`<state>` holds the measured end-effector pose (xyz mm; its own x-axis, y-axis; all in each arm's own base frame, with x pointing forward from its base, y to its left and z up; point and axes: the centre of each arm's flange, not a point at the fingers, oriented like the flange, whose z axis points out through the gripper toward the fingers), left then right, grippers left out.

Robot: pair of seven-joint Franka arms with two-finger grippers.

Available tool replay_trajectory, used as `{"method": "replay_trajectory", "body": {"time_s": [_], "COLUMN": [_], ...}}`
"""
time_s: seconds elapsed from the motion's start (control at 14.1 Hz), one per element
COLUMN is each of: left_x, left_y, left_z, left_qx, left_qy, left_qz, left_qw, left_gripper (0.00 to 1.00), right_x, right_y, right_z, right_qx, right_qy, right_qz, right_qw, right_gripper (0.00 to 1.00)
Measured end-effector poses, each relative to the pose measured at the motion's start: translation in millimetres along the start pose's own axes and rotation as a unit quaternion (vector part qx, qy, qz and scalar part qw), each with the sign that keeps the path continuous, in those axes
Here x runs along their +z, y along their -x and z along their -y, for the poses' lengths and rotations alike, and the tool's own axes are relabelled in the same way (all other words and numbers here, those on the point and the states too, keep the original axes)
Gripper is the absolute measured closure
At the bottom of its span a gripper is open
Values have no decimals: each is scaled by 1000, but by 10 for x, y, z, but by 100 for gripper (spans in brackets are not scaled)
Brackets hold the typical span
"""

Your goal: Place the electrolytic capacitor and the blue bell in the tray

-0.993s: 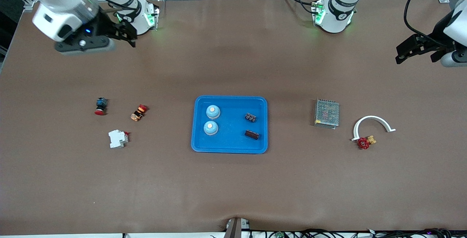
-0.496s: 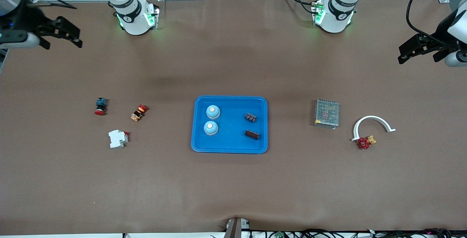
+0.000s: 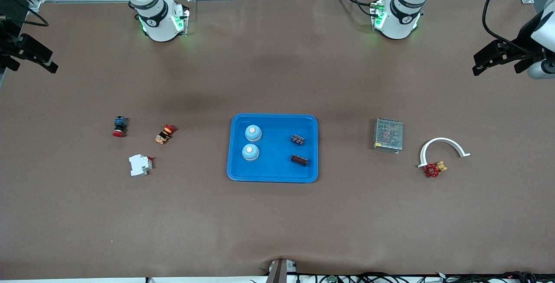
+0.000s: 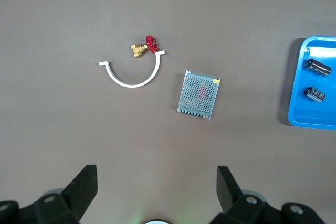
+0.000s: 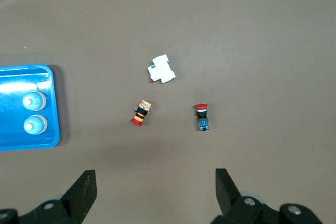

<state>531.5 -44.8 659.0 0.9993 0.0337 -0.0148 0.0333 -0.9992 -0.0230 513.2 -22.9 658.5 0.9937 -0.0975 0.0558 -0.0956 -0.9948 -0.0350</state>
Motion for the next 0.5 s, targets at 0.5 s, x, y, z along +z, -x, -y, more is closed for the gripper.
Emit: {"method": "replay_trajectory", "body": {"time_s": [0.5], "left_x": [-12], "left_y": [4], "left_z": [-30], "left_qx": [3], "left_qy": [0], "left_qz": [-1], "left_qw": [1000], "left_gripper": [0], "right_x": [397], "right_y": [-407], "right_z": [3], "right_qx": [1], "right_qy": [-1], "right_qz": [-17], "right_qw": [1000], "right_gripper": [0]}}
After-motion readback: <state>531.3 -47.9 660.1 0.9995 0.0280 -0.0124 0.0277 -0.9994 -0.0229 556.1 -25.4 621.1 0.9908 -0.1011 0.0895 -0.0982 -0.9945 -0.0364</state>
